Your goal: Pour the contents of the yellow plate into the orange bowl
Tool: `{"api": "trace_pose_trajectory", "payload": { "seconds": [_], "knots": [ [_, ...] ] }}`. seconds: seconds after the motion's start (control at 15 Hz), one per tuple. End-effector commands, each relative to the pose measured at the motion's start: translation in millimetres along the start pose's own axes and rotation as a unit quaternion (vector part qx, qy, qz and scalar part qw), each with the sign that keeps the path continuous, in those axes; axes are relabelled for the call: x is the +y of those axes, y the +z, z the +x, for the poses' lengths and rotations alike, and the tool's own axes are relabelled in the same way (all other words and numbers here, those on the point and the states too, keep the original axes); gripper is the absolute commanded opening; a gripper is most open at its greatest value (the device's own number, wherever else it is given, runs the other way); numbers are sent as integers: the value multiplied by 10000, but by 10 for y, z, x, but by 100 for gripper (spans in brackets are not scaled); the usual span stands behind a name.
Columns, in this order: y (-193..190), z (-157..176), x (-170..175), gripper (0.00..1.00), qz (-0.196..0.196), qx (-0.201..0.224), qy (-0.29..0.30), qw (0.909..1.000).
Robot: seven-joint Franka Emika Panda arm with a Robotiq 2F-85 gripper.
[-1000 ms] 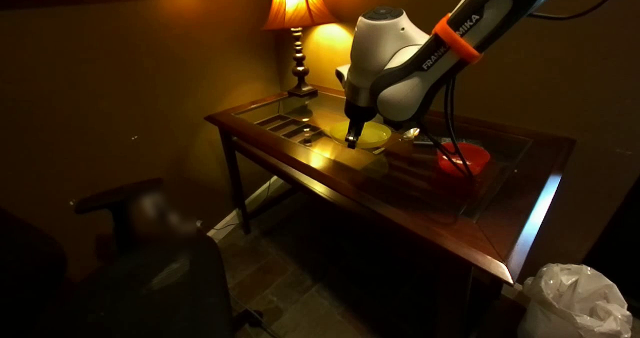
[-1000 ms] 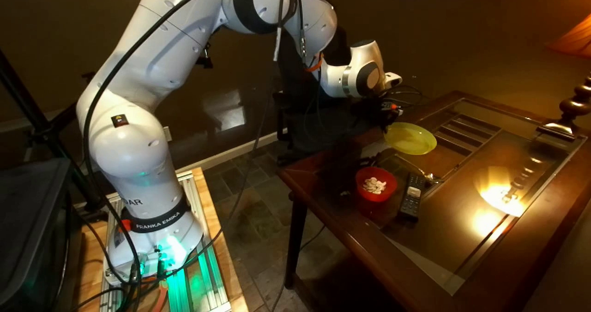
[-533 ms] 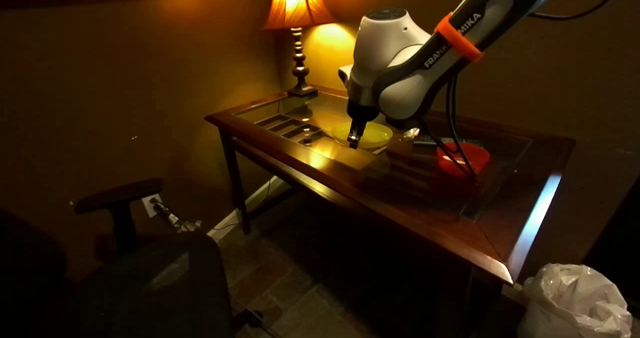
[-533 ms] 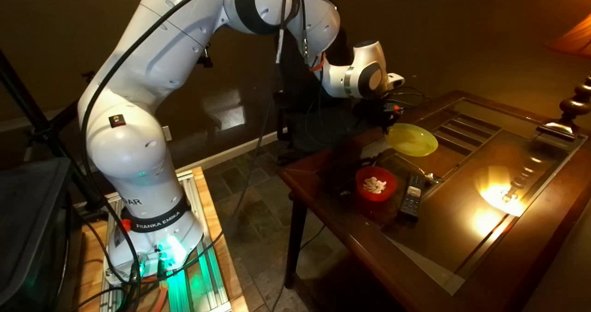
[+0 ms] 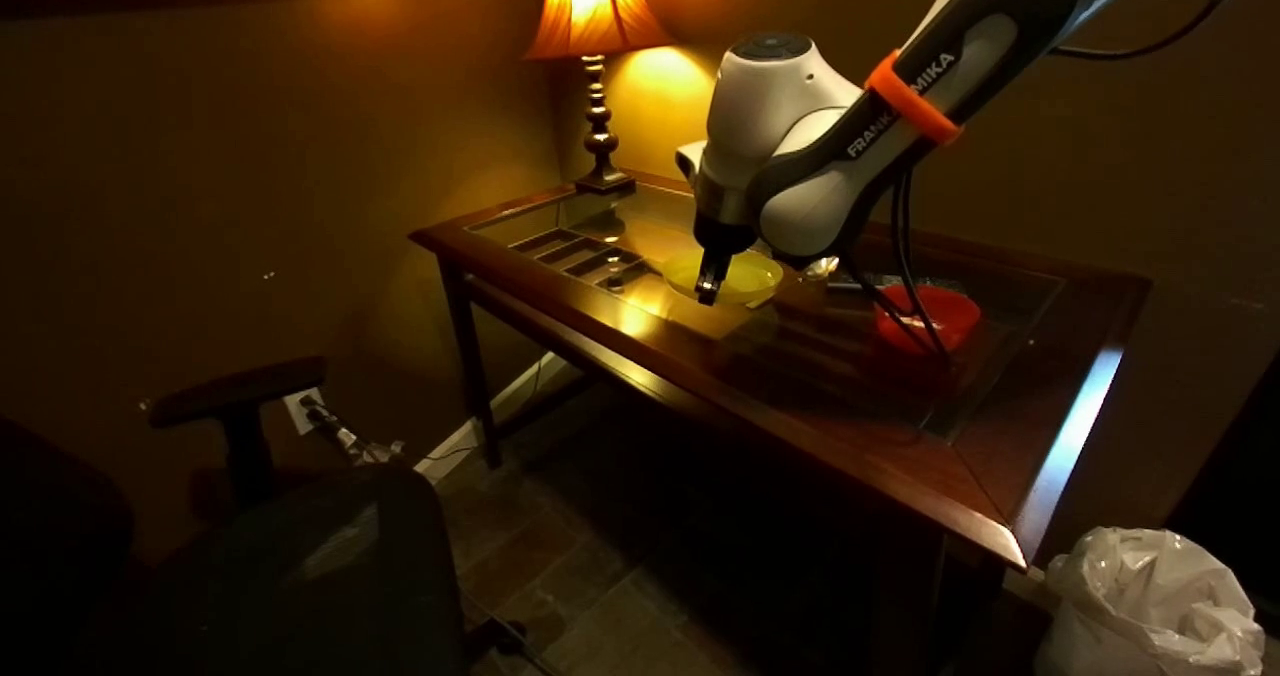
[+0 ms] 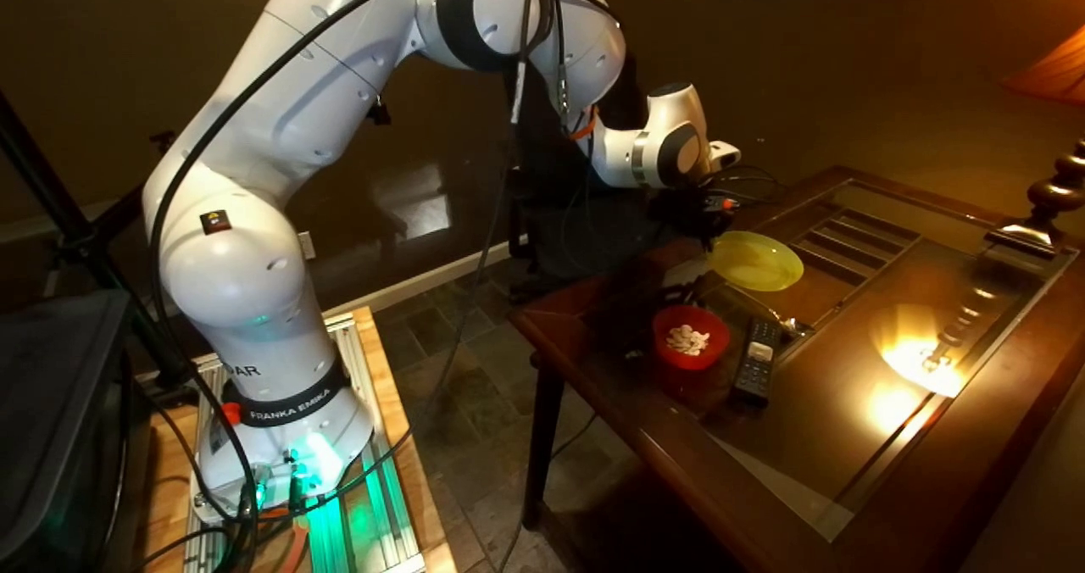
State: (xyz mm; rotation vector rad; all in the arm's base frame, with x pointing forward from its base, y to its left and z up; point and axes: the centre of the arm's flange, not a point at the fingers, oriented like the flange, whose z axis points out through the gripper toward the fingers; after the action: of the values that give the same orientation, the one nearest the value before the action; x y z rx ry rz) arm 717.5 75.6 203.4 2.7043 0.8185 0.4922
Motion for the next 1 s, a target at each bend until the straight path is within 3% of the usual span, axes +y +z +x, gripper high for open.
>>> {"api": "trace_pose_trajectory", "payload": {
  "seconds": [0.0, 0.27, 0.33, 0.47, 0.67, 0.93],
  "knots": [
    [129, 77, -16, 1, -234, 196, -126, 9995],
    [173, 94, -22, 1, -259, 245, -165, 9992],
    [176, 97, -16, 29, -272, 220, -175, 9992],
    [170, 103, 5, 36, -299, 197, -188, 9992],
    [19, 130, 53, 58, -321, 53, -192, 9993],
    [-594, 114, 180, 84, -62, -947, 35, 9955]
  ]
}}
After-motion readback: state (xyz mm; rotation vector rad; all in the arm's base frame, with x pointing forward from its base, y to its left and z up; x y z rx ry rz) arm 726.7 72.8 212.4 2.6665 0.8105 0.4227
